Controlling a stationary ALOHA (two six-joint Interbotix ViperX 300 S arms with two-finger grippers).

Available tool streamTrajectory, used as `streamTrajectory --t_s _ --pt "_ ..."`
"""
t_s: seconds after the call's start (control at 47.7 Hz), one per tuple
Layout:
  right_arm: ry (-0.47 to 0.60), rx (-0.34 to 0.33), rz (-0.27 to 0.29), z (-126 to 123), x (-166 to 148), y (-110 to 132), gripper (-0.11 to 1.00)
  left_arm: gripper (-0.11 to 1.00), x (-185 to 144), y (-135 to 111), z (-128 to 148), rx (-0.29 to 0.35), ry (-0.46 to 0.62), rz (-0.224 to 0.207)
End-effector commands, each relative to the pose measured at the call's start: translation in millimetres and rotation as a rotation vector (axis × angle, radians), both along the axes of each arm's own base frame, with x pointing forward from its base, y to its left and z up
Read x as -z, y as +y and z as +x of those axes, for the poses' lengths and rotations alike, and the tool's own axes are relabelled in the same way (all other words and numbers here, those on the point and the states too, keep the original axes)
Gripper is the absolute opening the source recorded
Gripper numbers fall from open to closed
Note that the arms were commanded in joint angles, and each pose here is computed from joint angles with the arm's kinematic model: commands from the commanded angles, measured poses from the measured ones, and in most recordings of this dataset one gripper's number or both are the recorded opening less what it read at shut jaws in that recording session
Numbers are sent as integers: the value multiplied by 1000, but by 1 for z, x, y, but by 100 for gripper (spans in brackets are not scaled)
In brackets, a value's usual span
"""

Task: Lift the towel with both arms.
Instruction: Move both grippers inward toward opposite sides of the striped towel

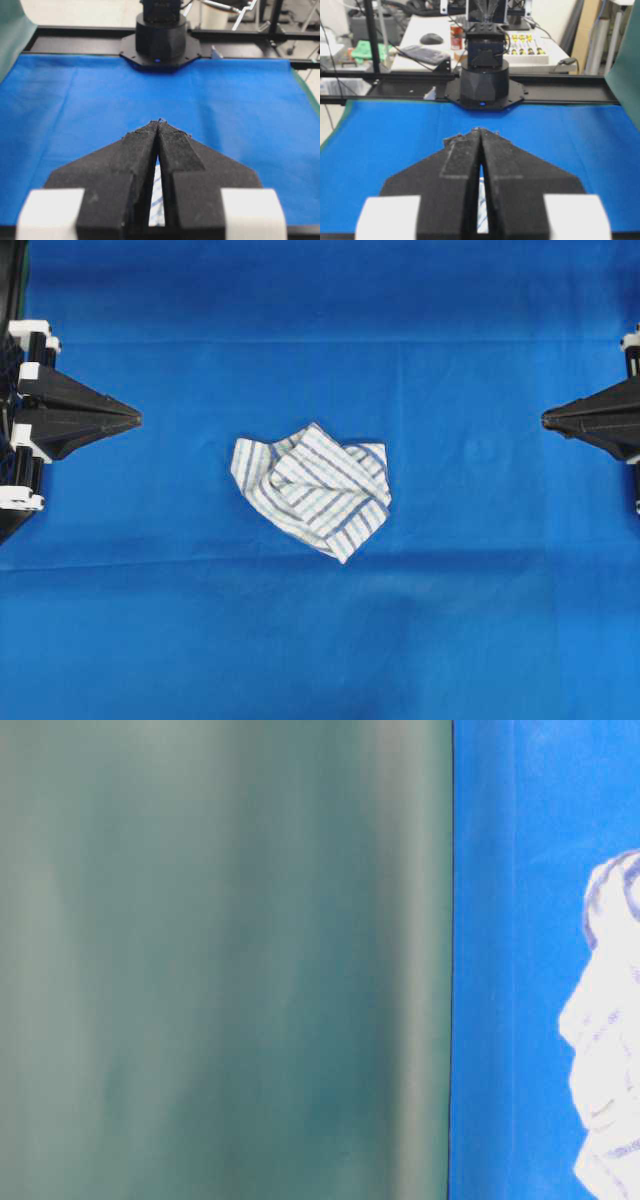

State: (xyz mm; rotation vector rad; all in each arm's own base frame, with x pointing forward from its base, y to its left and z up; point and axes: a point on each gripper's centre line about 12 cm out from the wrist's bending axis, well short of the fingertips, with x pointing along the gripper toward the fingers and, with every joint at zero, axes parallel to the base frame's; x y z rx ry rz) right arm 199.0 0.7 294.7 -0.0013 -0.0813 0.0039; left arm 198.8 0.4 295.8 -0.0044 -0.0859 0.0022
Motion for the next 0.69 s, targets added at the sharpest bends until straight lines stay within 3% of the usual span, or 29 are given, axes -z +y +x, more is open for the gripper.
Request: streamTrajectory --t_s 0.0,0.357,0.671 --pt "-14 0 -1 3 -7 0 0 0 -7 -1 5 4 3 -3" --pt "252 -7 -6 46 -3 2 0 0 6 -6 28 23 130 3" --pt "436 -5 7 96 30 2 0 0 36 -6 55 23 282 4"
